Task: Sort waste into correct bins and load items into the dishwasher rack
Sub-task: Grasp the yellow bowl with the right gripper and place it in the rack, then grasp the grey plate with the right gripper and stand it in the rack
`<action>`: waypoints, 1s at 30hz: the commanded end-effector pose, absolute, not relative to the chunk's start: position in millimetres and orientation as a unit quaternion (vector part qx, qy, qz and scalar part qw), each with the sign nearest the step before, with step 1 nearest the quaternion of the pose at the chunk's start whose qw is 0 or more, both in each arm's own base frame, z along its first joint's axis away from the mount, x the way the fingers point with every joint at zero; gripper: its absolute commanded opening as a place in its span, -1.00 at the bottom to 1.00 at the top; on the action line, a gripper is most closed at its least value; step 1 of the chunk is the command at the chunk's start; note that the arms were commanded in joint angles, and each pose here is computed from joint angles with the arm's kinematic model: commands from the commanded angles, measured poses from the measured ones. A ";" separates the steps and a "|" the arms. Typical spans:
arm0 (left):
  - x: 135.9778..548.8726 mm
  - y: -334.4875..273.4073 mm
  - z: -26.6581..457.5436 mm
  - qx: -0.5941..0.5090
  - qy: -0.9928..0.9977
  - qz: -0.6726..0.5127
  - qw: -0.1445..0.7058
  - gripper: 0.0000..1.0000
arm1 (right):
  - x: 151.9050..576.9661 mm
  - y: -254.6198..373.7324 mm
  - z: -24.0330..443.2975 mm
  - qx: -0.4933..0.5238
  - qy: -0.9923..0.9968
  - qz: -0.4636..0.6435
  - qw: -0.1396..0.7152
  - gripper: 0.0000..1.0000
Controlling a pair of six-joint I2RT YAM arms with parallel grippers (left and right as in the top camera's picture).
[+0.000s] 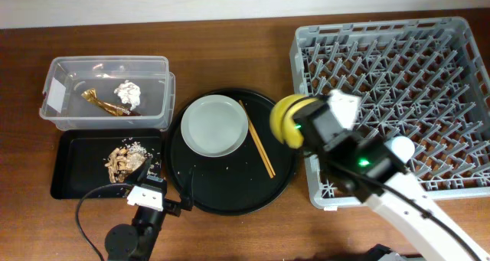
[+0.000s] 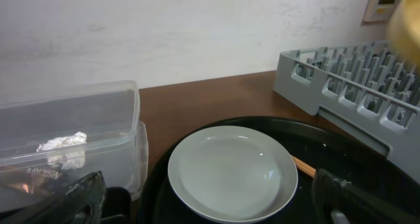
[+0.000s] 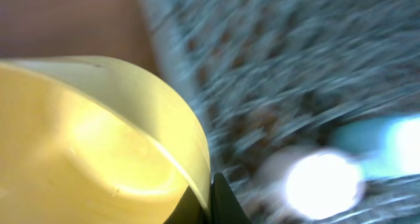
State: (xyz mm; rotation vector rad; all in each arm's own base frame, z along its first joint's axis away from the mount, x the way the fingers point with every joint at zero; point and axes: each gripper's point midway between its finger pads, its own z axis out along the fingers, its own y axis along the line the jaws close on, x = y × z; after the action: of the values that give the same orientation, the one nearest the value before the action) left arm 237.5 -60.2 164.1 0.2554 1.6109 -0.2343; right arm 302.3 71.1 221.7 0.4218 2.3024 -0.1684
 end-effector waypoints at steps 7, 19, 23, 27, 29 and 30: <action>236.8 -63.1 162.0 0.124 0.716 -0.105 0.679 0.99 | 369.7 -121.2 228.0 0.229 0.792 -0.429 0.368 -0.92; 236.8 -63.1 162.0 0.124 0.716 -0.105 0.679 0.99 | 388.7 -51.3 155.2 0.029 0.819 -0.509 0.264 0.21; 236.8 -63.1 162.0 0.124 0.716 -0.105 0.679 0.99 | 384.2 49.4 188.1 -0.052 0.881 -0.334 0.332 0.54; 236.8 -63.1 162.0 0.124 0.716 -0.105 0.679 0.99 | 302.1 244.8 177.1 -0.062 0.962 0.194 0.180 0.31; 236.8 -63.1 162.0 0.124 0.716 -0.105 0.679 0.99 | 289.0 260.5 141.0 0.033 0.974 0.192 0.116 0.31; 236.8 -63.1 162.0 0.124 0.716 -0.105 0.679 0.99 | 292.4 266.9 115.0 0.070 0.977 0.181 0.090 0.31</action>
State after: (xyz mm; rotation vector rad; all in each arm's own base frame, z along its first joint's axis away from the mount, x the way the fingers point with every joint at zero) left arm 237.4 -60.8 163.9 0.2581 1.6109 -0.2372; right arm 307.1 244.5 156.4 -0.0914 2.7359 0.4173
